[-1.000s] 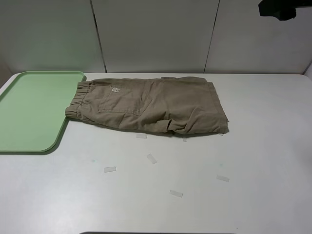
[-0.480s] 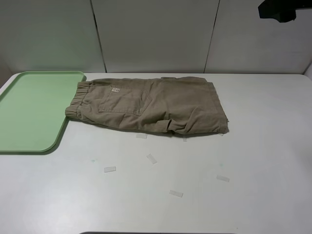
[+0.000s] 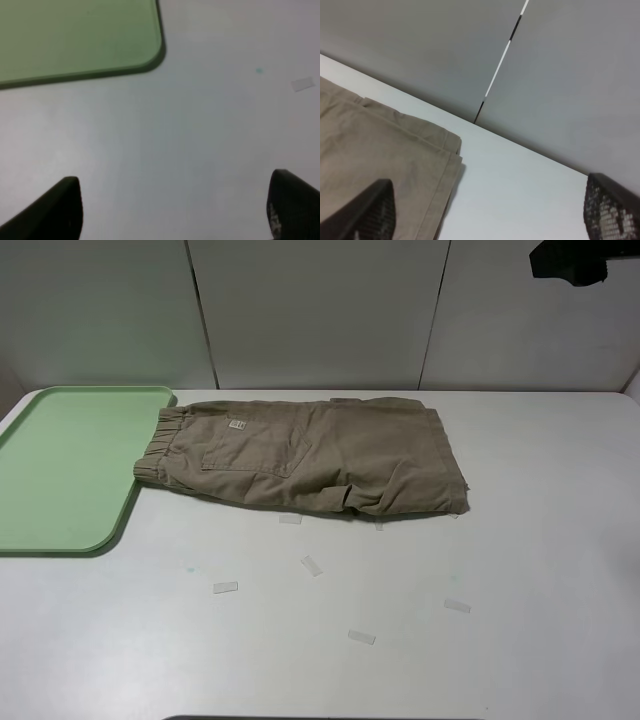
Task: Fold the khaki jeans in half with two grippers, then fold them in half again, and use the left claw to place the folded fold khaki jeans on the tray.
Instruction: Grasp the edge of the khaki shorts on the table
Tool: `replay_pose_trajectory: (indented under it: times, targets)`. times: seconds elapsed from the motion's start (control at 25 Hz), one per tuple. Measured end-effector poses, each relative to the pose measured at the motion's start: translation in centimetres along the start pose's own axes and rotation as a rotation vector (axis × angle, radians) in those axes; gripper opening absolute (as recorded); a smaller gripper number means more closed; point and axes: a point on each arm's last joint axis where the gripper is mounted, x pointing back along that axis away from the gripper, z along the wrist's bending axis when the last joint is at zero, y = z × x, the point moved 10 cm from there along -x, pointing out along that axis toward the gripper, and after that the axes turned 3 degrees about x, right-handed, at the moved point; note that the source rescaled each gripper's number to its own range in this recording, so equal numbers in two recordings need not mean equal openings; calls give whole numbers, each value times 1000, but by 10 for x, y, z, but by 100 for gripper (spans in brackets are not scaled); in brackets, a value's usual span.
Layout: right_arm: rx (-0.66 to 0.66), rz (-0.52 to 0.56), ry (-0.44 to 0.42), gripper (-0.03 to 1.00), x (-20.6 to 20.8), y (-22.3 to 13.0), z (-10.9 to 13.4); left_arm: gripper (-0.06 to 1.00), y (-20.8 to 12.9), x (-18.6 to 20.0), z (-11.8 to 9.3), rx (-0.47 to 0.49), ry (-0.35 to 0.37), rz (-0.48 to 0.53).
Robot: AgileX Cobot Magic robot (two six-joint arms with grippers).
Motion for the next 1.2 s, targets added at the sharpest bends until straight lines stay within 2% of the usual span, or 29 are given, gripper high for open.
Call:
replay_pose_trajectory:
  times: [0.6, 0.72, 0.92, 1.2]
  targets:
    - [-6, -1, 3, 84, 0, 0, 0, 86, 0, 1, 0, 0, -1, -9]
    - [-6, -1, 3, 84, 0, 0, 1, 86, 0, 5, 0, 1, -5, -56]
    - [-6, -2, 2, 84, 0, 0, 0, 86, -1, 23, 1, 5, -18, -215]
    - [-14, -4, 6, 84, 0, 1, 1, 86, -1, 24, 1, 5, -19, -226]
